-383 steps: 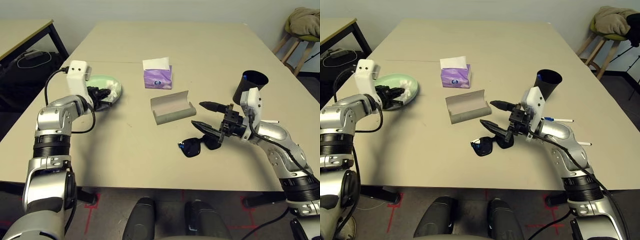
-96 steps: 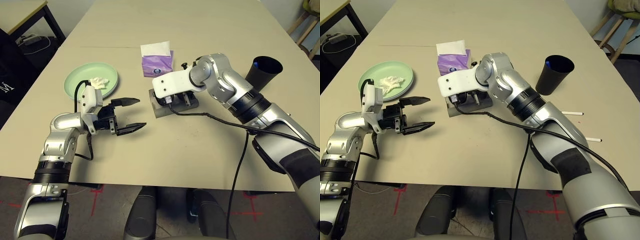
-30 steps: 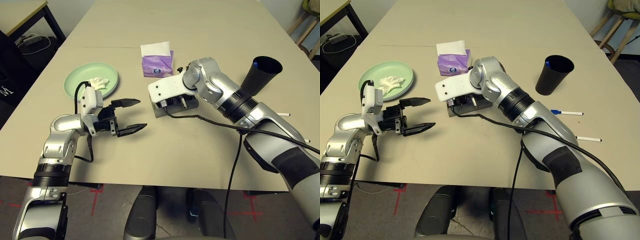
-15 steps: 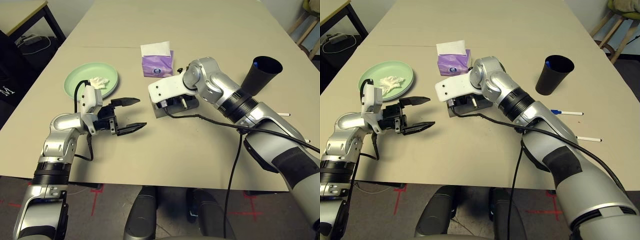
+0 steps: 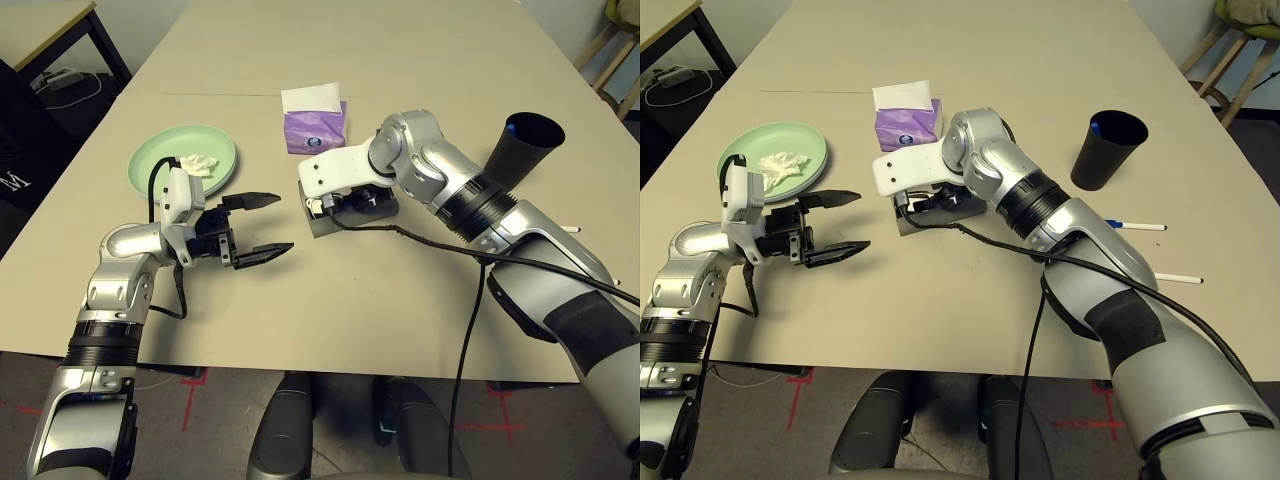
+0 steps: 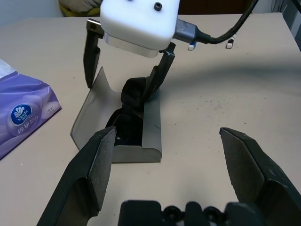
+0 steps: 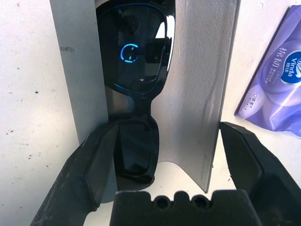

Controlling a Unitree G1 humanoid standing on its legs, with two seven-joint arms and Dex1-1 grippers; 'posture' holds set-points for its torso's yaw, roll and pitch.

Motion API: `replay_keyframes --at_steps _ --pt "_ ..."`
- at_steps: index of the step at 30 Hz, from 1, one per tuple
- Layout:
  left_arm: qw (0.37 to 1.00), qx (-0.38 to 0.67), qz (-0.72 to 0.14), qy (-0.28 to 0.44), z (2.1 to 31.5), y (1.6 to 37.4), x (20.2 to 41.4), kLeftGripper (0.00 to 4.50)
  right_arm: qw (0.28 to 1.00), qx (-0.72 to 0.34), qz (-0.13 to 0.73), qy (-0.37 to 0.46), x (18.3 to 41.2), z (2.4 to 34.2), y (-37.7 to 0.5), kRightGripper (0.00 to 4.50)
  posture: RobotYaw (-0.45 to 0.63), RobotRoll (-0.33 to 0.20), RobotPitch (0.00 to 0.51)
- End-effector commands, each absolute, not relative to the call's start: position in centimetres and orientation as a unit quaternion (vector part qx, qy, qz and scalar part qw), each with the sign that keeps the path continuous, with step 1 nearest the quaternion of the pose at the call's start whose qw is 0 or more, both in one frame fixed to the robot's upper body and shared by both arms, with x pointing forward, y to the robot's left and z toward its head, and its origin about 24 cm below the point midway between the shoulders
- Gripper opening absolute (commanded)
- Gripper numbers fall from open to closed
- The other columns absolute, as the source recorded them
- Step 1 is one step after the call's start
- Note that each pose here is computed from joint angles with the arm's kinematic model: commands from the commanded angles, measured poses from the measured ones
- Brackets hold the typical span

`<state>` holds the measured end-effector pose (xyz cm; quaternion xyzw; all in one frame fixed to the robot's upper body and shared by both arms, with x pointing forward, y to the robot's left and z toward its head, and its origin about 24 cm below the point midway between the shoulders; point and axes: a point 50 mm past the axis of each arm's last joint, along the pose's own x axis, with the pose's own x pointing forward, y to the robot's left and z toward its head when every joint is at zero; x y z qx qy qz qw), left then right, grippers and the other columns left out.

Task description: Organize and tidy the items on the table.

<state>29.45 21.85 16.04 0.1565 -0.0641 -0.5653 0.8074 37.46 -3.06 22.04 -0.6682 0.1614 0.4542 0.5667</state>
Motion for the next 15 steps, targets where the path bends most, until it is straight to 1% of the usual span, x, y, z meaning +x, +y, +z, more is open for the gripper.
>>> replay_keyframes --at_steps 1,5,10,12,15 --pt "0.807 0.16 -0.566 -0.057 15.9 22.1 29.5 4.5 0.574 -0.664 0.455 0.152 37.5 22.6 -3.2 4.46 0.32 0.0 0.136" --pt "0.807 0.156 -0.567 -0.056 15.7 22.0 29.5 4.5 0.582 -0.66 0.454 0.138 37.3 23.4 -3.4 4.46 0.31 0.0 0.131" --pt "0.807 0.155 -0.567 -0.053 15.7 21.9 29.5 4.5 0.61 -0.637 0.46 0.101 36.8 26.1 -4.0 4.46 0.3 0.0 0.128" --pt "0.807 0.155 -0.568 -0.052 15.7 22.0 29.5 4.5 0.627 -0.612 0.473 0.087 36.4 26.7 -4.6 4.46 0.29 0.0 0.128" --pt "0.806 0.156 -0.569 -0.049 15.7 22.1 29.6 4.5 0.656 -0.573 0.486 0.074 36.0 26.9 -5.6 4.46 0.27 0.0 0.127"
